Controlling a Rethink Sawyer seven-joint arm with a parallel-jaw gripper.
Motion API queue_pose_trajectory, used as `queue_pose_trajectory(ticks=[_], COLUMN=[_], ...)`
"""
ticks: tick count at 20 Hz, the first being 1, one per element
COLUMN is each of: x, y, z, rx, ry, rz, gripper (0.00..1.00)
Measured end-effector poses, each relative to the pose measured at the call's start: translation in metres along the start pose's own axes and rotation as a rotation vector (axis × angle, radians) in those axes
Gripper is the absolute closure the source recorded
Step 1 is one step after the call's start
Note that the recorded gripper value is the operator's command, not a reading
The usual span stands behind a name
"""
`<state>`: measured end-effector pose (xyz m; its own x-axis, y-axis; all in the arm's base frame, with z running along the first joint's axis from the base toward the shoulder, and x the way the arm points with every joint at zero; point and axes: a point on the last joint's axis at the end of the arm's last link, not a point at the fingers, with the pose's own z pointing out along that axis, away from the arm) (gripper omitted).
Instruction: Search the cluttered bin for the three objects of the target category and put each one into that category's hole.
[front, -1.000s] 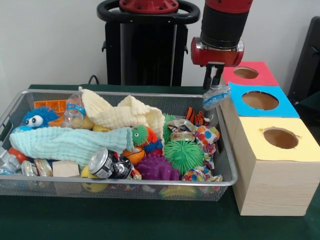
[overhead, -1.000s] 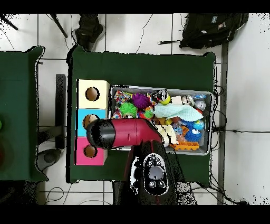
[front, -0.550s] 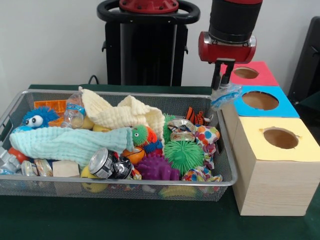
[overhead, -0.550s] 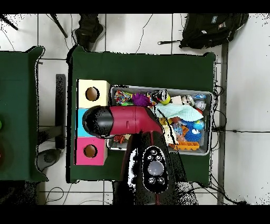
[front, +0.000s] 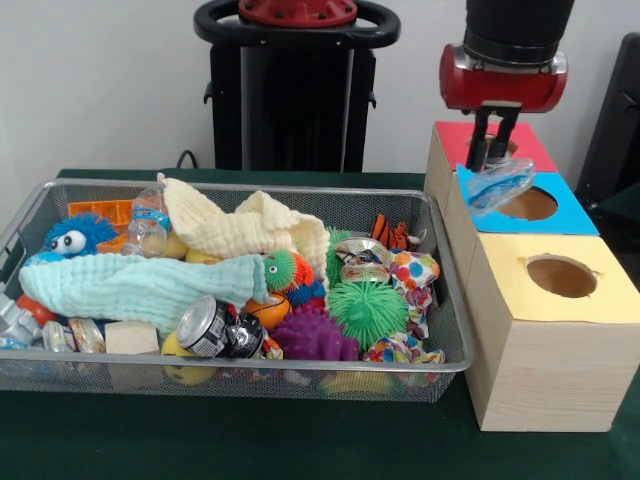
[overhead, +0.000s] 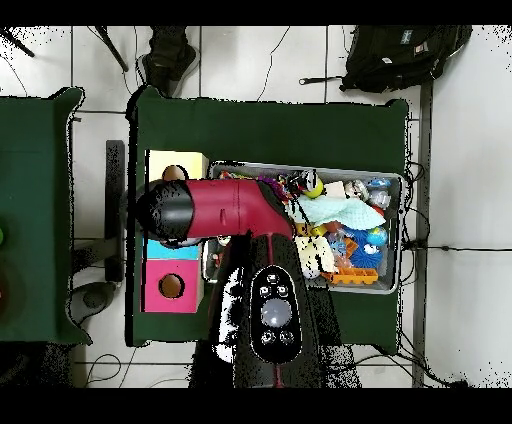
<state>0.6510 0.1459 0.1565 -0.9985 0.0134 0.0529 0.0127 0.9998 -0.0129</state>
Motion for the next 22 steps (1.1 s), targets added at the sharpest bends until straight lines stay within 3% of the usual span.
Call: queue_pose_trajectory(ticks=[8, 22], x=[-0.004, -0.002], y=[0.032, 0.037], z=[-0.009, -0.001], rx=[-0.019, -0.033], ry=[-0.021, -0.002], rz=[-0.024, -0.016], gripper=[1.0, 1.0])
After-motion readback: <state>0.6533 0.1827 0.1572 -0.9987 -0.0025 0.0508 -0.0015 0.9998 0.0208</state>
